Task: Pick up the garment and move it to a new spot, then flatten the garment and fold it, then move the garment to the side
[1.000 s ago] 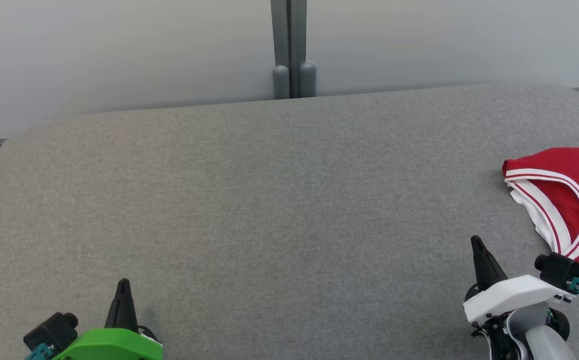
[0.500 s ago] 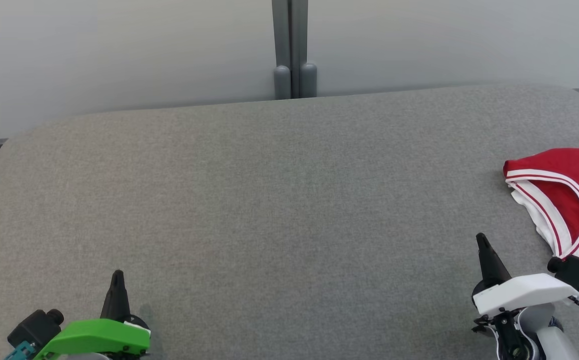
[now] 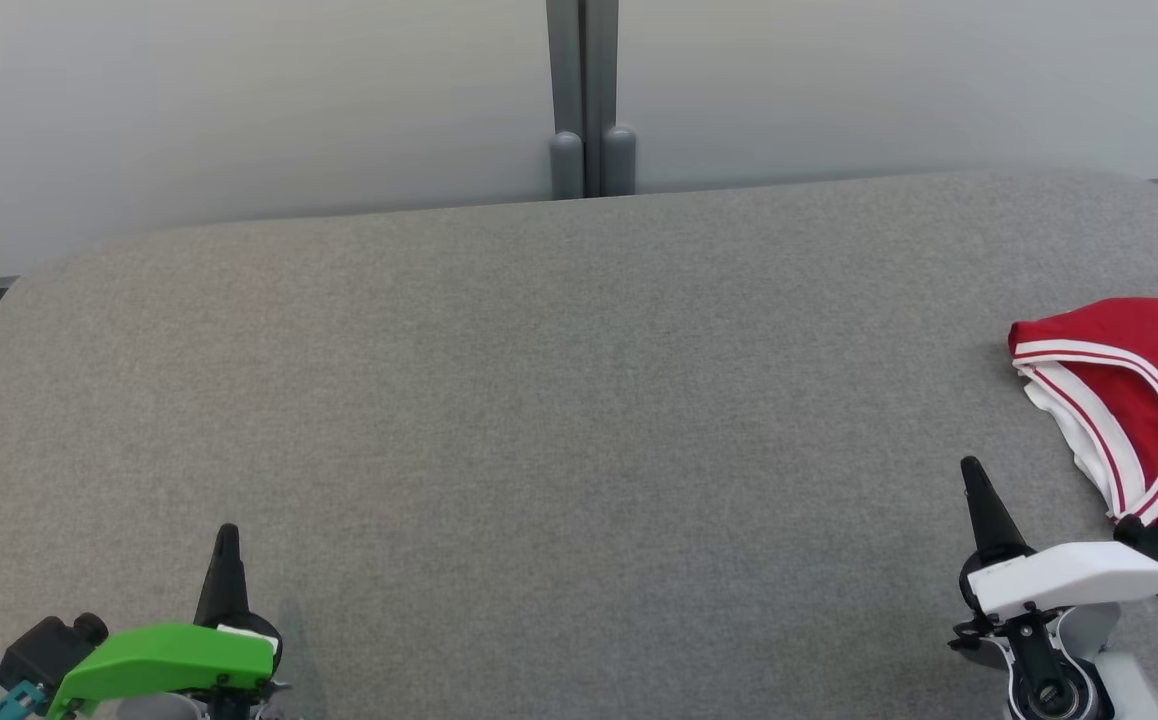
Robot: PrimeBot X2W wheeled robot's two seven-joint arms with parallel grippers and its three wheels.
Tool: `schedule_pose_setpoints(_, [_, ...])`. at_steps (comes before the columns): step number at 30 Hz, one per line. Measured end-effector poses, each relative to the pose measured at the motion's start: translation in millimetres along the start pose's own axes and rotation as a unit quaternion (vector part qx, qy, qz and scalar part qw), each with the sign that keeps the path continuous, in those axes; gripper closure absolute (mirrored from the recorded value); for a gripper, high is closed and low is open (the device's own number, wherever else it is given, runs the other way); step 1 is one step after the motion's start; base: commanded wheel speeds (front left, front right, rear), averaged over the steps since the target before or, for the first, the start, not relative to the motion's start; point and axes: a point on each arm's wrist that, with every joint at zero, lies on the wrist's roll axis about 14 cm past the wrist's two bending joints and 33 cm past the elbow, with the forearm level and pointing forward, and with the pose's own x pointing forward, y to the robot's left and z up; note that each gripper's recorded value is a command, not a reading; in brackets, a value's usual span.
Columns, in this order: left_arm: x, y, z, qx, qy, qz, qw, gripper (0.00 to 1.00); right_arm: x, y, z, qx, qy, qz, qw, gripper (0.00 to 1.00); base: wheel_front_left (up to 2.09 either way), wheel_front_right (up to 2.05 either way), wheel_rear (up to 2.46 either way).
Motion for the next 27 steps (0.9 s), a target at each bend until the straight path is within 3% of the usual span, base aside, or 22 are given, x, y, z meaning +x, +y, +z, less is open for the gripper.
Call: schedule_pose_setpoints(27, [5,-14,14,-0.129,-0.005,-0.023,0.991,1.0,0,9,7,0.132,0.002,0.017,0.991,1.0,0.0,0.0,0.0])
